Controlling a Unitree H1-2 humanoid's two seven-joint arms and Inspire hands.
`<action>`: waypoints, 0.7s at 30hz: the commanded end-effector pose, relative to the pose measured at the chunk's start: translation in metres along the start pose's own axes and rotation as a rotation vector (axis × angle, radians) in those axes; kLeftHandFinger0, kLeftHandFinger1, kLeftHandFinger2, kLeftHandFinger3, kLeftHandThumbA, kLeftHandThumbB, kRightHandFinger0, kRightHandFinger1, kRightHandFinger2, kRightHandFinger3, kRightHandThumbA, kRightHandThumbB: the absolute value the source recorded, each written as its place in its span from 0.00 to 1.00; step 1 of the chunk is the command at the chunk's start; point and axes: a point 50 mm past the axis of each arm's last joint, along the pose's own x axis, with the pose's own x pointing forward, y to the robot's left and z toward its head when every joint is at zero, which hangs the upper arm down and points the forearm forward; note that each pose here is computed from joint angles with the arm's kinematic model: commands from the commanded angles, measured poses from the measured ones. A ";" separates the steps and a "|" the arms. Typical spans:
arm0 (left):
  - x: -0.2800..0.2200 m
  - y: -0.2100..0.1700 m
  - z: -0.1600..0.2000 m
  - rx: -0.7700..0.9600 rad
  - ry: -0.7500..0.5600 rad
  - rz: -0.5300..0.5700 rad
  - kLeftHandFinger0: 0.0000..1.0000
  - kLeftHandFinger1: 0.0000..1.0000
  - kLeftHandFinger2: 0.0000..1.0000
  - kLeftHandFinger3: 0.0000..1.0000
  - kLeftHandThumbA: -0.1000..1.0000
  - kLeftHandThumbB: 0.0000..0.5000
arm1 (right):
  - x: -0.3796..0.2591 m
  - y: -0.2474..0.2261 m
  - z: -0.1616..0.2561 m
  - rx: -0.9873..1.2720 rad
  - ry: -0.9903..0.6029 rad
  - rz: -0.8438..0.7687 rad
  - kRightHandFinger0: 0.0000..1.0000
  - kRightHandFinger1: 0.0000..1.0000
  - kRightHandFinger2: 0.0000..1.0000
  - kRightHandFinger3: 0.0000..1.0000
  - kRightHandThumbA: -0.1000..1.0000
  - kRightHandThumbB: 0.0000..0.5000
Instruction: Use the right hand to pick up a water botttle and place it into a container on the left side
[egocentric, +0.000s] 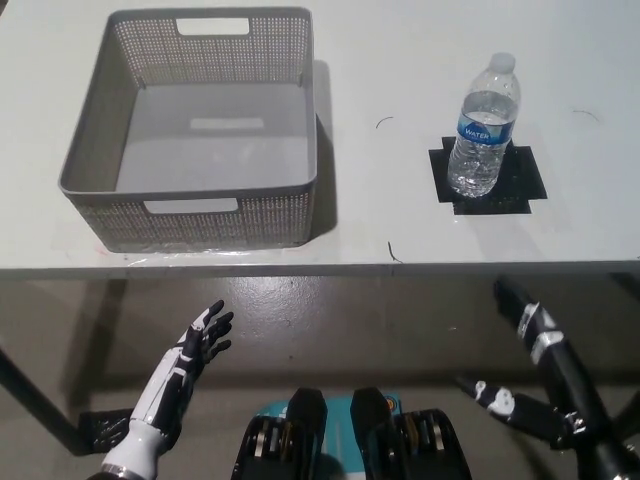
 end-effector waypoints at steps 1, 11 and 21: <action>0.002 0.003 0.006 -0.002 -0.056 -0.007 1.00 1.00 1.00 1.00 1.00 0.33 | 0.037 -0.029 0.030 -0.048 -0.137 -0.094 1.00 1.00 1.00 1.00 1.00 0.83; 0.000 0.004 0.007 0.005 -0.053 -0.011 1.00 1.00 1.00 1.00 1.00 0.31 | 0.096 -0.065 0.038 0.048 -0.135 -0.205 1.00 1.00 1.00 1.00 1.00 0.71; 0.001 0.004 0.006 0.001 -0.054 -0.007 1.00 1.00 1.00 1.00 1.00 0.33 | 0.154 -0.095 0.030 0.050 -0.075 -0.262 1.00 1.00 1.00 1.00 1.00 0.78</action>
